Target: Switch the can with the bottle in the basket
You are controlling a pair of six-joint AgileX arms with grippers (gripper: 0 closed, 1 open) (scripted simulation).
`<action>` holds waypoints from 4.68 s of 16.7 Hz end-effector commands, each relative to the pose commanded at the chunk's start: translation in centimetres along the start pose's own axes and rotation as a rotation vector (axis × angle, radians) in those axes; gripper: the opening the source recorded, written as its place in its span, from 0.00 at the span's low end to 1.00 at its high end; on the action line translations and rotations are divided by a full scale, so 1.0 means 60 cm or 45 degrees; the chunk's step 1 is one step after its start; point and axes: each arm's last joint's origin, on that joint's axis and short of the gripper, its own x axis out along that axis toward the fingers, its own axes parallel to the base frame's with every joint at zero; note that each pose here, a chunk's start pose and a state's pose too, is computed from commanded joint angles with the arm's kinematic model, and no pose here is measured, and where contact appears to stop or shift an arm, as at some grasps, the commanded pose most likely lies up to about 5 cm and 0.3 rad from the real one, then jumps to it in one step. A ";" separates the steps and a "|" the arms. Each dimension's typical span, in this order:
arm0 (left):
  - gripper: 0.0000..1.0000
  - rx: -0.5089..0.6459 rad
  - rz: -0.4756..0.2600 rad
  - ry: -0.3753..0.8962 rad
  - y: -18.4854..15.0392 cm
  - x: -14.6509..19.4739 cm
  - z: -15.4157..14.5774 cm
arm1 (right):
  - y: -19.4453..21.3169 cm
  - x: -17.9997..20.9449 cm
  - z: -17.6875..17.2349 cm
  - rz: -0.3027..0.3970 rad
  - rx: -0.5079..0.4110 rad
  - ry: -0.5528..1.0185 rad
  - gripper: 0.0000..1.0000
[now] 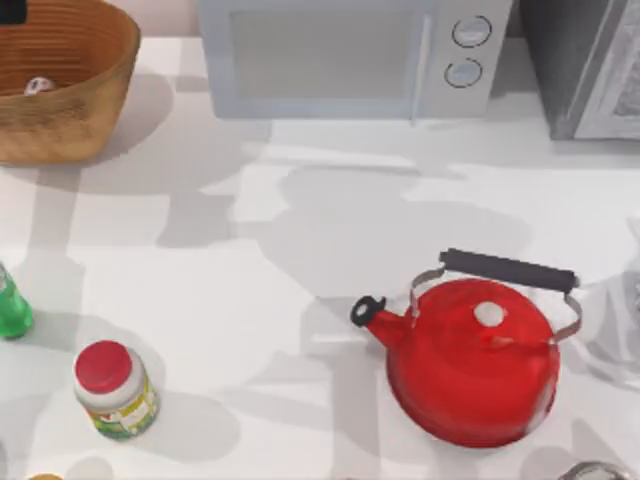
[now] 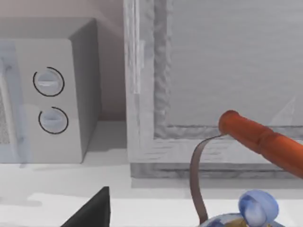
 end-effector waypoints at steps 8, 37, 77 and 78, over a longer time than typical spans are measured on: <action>1.00 -0.018 -0.049 0.401 0.031 0.252 0.035 | 0.000 0.000 0.000 0.000 0.000 0.000 1.00; 0.32 -0.021 -0.061 0.475 0.031 0.396 -0.012 | 0.000 0.000 0.000 0.000 0.000 0.000 1.00; 0.00 0.024 0.011 -0.752 -0.054 -0.181 -0.374 | 0.000 0.000 0.000 0.000 0.000 0.000 1.00; 0.00 0.019 0.011 -0.805 -0.055 -0.172 -0.407 | 0.000 0.000 0.000 0.000 0.000 0.000 1.00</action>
